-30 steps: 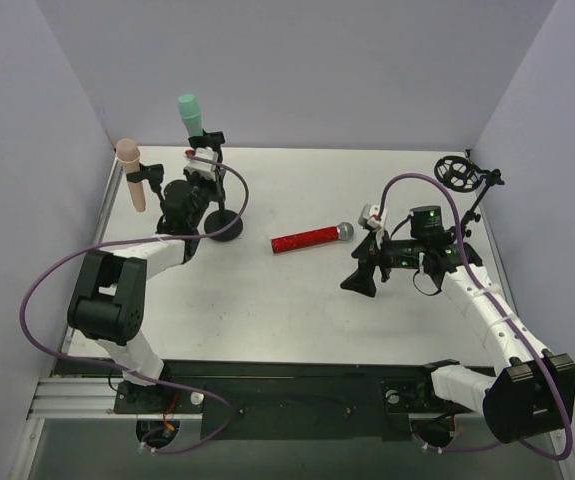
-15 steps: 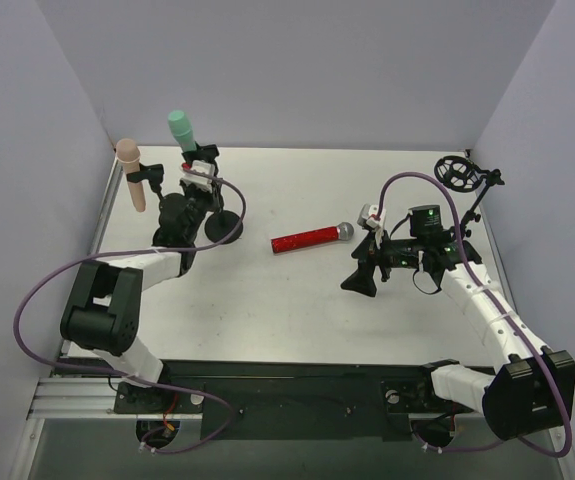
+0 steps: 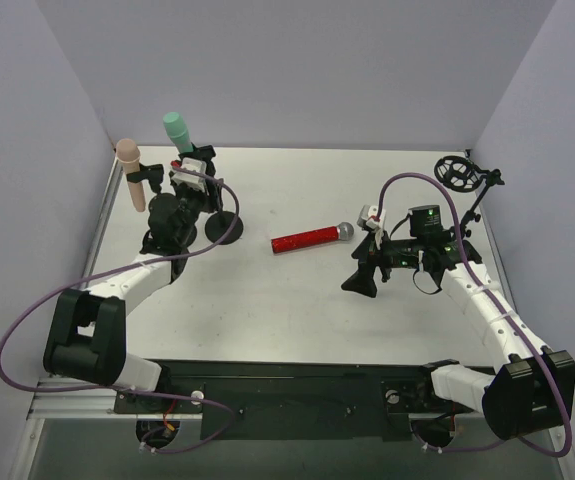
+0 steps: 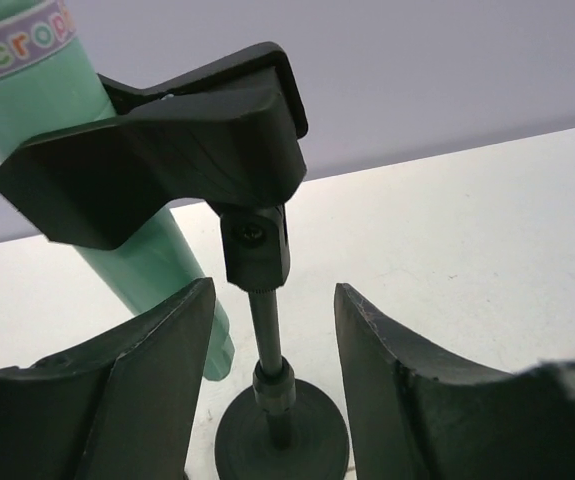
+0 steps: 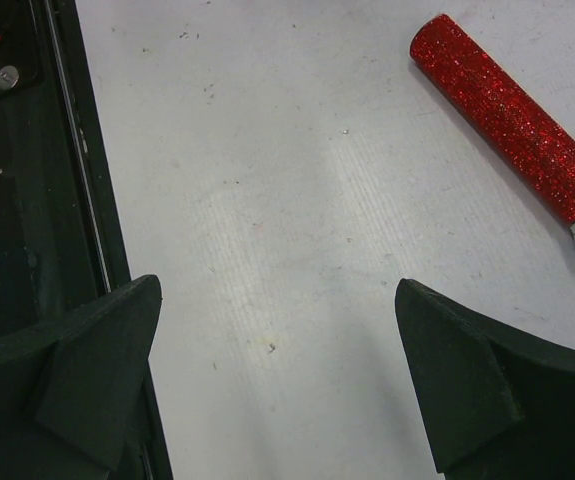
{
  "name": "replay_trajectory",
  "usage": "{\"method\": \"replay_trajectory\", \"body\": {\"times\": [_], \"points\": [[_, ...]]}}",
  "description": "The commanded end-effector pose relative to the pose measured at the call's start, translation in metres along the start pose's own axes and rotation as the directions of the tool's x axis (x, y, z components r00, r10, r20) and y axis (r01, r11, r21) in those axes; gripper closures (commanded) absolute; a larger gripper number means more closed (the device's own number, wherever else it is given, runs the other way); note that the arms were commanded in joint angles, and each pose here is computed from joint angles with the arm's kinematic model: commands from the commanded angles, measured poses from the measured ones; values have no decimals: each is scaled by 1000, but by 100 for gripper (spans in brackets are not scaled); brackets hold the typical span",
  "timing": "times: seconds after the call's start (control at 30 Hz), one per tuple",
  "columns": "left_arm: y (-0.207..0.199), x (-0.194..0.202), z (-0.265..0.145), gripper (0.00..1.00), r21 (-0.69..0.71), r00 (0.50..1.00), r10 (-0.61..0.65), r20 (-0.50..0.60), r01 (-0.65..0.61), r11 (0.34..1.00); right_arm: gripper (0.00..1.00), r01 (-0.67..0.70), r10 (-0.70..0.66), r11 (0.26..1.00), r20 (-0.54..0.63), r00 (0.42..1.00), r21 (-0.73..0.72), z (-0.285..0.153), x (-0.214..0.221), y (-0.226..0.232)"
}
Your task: Attach the microphones to the stand
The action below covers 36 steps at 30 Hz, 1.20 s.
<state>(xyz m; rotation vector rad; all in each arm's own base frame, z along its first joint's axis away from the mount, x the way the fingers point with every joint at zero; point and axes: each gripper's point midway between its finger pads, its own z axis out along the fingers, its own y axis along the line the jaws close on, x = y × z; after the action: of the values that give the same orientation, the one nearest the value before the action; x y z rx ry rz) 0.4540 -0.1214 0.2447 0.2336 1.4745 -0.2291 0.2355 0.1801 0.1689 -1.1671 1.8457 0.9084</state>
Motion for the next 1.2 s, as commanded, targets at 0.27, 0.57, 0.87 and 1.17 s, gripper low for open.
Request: {"method": "replay_trajectory", "body": {"times": [0.27, 0.57, 0.87, 1.17], "points": [[-19, -26, -78, 34, 17, 982, -158, -105, 161, 987, 4, 88, -88, 996, 0, 996, -21, -14, -11, 5], [-43, -48, -140, 13, 120, 963, -192, -186, 217, 969, 4, 105, -98, 993, -130, 987, 48, -57, 2, 12], [-57, -38, -186, 9, 166, 965, -191, -180, 221, 961, 3, -98, 170, 941, -203, 964, 324, -115, 6, 22], [-73, -42, -209, 9, 230, 979, -176, -103, 196, 953, 3, -395, 402, 669, 140, 905, 630, -164, 21, -19]]}}
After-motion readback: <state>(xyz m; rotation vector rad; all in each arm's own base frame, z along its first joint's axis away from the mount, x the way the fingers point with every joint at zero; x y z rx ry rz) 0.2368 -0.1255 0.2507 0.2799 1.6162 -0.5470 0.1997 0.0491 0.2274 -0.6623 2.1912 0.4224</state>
